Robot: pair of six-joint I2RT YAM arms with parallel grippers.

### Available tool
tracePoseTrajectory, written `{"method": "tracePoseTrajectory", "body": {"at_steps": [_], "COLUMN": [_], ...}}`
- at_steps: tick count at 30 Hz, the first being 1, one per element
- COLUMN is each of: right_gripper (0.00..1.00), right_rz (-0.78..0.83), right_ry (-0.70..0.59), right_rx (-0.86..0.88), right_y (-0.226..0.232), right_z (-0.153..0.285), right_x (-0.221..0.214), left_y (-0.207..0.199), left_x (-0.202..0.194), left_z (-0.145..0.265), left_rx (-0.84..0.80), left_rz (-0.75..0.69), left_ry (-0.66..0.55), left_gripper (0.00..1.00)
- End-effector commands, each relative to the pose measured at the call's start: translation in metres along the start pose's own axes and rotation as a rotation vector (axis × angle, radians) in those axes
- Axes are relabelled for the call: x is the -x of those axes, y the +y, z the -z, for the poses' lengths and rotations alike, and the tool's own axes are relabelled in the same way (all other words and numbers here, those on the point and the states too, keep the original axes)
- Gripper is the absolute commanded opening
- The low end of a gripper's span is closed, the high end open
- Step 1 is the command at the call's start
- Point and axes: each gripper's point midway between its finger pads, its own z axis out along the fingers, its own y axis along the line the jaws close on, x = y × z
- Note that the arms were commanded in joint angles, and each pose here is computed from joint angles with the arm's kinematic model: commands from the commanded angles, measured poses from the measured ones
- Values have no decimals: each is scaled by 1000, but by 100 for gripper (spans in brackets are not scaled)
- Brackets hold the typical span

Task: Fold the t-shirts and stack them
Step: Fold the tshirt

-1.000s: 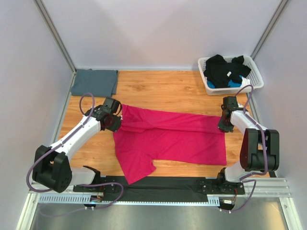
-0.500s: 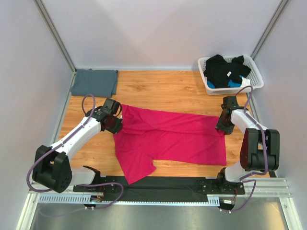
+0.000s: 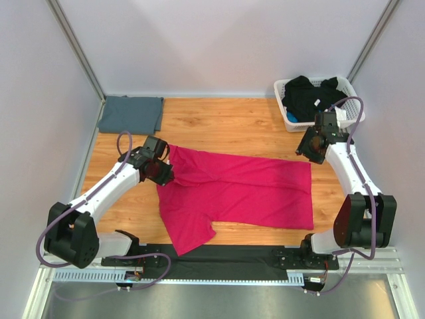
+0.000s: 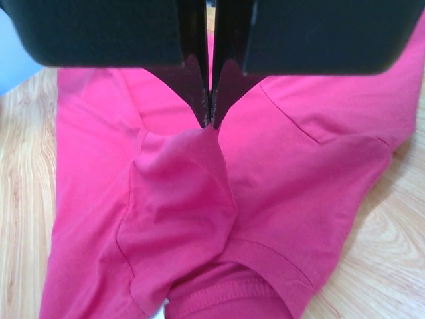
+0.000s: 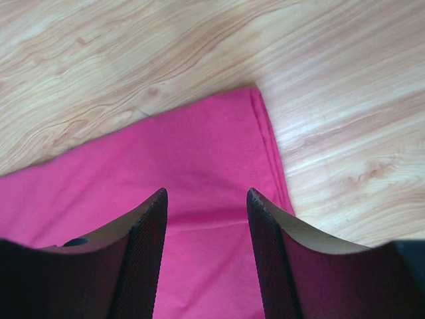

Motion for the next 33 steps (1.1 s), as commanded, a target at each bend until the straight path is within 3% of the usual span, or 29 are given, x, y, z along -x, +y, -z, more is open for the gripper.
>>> {"method": "tracePoseTrajectory", "body": {"at_steps": [1,9,16,33], "right_gripper": [53,53,53,52], "right_rz": [8,-17,-5,19], "right_ry": [-18,27,89,129], "right_rx": [97,97,61,59], "right_y": [33,43,44,51], "right_z": [2,-30,-60,-74], "right_x": [-7,-29,-46,-56], "left_y": [-21,-21,-13,-51], "left_x": [-7,-26,-45,-70], "left_z": [21,32,18,23], "left_rx": [-63,-29,18,-48], "left_rz": [4,12,-18,-32], "left_ry": [39,70,120,163], "left_gripper": [0,0,0,0]}}
